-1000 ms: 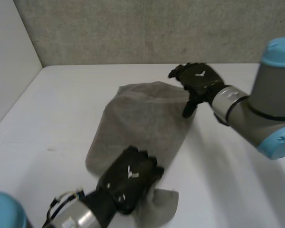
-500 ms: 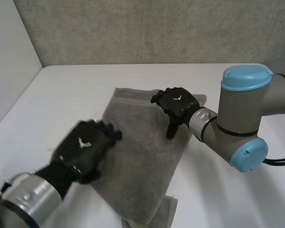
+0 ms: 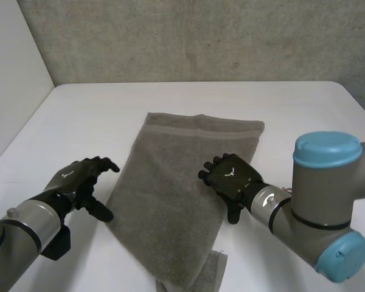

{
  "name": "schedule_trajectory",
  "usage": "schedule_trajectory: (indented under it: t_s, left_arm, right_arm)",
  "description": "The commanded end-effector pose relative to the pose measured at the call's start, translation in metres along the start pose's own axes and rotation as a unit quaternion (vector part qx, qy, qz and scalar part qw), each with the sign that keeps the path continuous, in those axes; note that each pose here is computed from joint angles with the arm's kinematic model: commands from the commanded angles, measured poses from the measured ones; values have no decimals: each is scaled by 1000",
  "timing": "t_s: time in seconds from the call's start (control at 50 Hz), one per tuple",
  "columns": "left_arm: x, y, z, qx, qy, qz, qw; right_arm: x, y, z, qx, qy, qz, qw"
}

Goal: Fold the towel.

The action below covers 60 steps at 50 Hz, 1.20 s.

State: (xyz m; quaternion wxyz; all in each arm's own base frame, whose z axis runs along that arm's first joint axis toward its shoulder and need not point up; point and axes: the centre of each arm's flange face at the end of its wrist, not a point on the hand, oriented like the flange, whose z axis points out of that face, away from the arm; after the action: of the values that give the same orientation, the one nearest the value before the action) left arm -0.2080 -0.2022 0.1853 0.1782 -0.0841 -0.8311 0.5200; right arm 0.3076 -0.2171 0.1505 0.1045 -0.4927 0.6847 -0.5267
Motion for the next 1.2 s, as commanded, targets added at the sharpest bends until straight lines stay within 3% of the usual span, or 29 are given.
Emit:
schedule_trajectory:
  t_s: [0.02,0.22,0.36,0.5,0.64,0.88,1.2]
  left_arm:
    - [-12,1,6,-14,-24,-20,999]
    - [-12,0,5,-12,-25,-23,999]
    - [-13,-3,6,-5,-27,-58,998]
    - [-13,-2,9,-10,-26,-61,998]
    - [-10,11,15,-38,-22,-55,998]
    - [11,38,21,-85,9,-32,996]
    - [3,48,34,-82,-55,-2,995]
  right_arm:
    - [-10,10,4,9,0,-6,1000]
    - [-5,8,17,48,20,-14,999]
    - [5,-12,2,72,35,-17,997]
    - [13,-26,-12,89,56,-19,994]
    - [17,-39,-35,110,81,-5,991]
    - [14,-35,-41,104,79,-3,991]
    - [8,-31,-40,100,69,-2,993]
